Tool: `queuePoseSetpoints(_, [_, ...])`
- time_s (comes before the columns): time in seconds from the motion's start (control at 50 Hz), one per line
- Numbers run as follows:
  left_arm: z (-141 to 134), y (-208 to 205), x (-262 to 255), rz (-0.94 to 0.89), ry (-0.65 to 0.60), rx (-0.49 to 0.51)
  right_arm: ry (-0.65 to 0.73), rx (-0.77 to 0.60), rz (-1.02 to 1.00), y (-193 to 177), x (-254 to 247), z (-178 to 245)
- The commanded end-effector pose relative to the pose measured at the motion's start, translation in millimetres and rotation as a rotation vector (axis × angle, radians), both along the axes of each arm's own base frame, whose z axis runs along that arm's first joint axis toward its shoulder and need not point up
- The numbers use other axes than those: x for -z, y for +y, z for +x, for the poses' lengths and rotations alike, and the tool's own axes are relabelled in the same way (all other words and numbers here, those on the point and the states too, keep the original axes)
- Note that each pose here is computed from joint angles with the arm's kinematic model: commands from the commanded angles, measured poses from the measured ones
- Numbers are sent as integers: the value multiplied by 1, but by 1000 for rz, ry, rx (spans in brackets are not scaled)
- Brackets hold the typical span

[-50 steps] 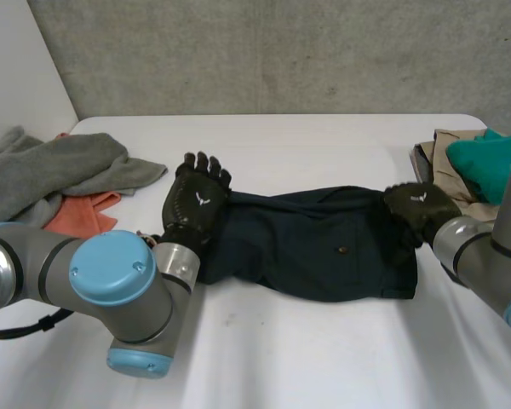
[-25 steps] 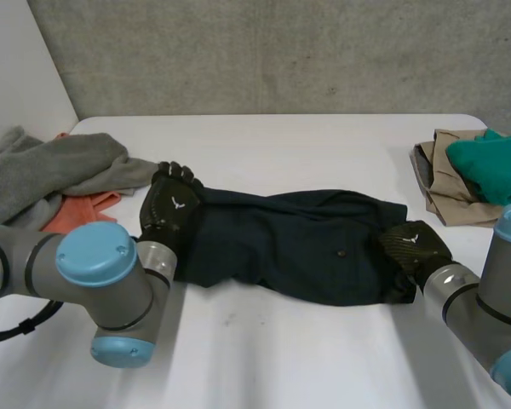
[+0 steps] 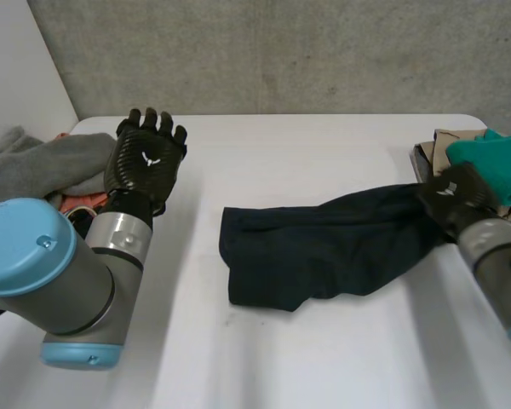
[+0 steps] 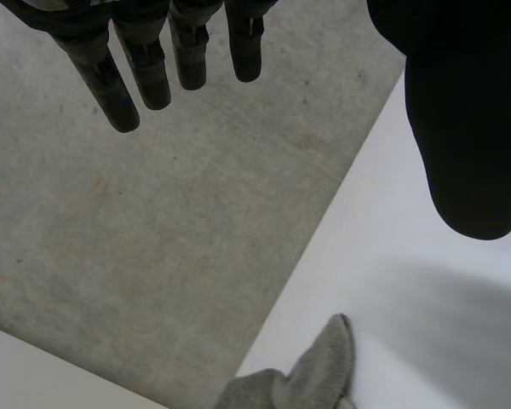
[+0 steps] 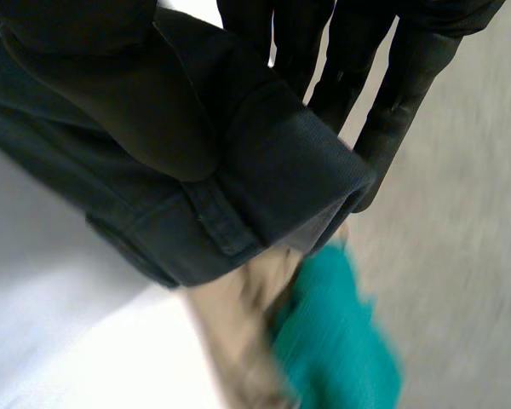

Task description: Fold the laundry.

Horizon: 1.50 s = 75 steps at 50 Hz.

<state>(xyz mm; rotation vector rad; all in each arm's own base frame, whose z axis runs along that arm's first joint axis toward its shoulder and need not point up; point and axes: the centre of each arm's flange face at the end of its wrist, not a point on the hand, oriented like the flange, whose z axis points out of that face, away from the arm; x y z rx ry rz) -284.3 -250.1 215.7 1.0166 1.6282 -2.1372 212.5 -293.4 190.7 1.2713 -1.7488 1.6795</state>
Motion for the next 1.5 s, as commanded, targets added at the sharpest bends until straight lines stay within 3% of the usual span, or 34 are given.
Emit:
queuePoseSetpoints(0.02, [4, 6, 5, 67, 20, 3, 91, -408, -140, 50, -6, 98])
queuePoseSetpoints(0.14, [7, 9, 8, 85, 18, 0, 192, -799, -156, 105, 37, 154])
queuePoseSetpoints(0.3, [6, 9, 7, 81, 22, 2, 153, -911, -142, 119, 46, 168])
queuePoseSetpoints(0.36, [5, 7, 4, 68, 30, 4, 77, -884, -110, 116, 37, 166])
queuePoseSetpoints(0.5, [-10, 0, -22, -3, 98, 33, -452, -709, 84, 98, -37, 136])
queuePoseSetpoints(0.52, [-13, 1, -27, -12, 116, 46, -569, -628, 116, 81, -48, 122])
queuePoseSetpoints(0.6, [-36, 4, -40, -23, 210, 116, -781, -431, 199, 48, -62, 86])
queuePoseSetpoints(0.66, [-56, 5, -40, 2, 262, 175, -848, -297, 232, 35, -65, 67])
queuePoseSetpoints(0.68, [-68, 10, -39, 16, 277, 219, -864, -194, 258, 26, -63, 52])
queuePoseSetpoints(0.76, [-98, 24, -24, 80, 268, 345, -848, -40, 309, 10, -52, 33])
queuePoseSetpoints(0.84, [-119, 29, -5, 163, 250, 431, -820, 22, 369, 0, -33, 32])
queuePoseSetpoints(0.9, [-127, 28, 6, 213, 239, 443, -811, 22, 391, -6, -24, 33])
queuePoseSetpoints(0.98, [-132, 23, 26, 293, 197, 419, -801, -21, 449, -9, -15, 43])
queuePoseSetpoints(1.18, [-96, 11, 55, 436, 74, 137, -750, -135, 609, -4, 15, 77])
queuePoseSetpoints(1.3, [-85, 20, 69, 518, 7, 111, -630, -132, 640, 4, 37, 94])
queuePoseSetpoints(1.4, [-82, 19, 80, 550, -22, 95, -458, -79, 562, -1, 57, 94])
queuePoseSetpoints(1.5, [-77, 14, 88, 560, -50, 77, -373, -77, 516, -4, 62, 94])
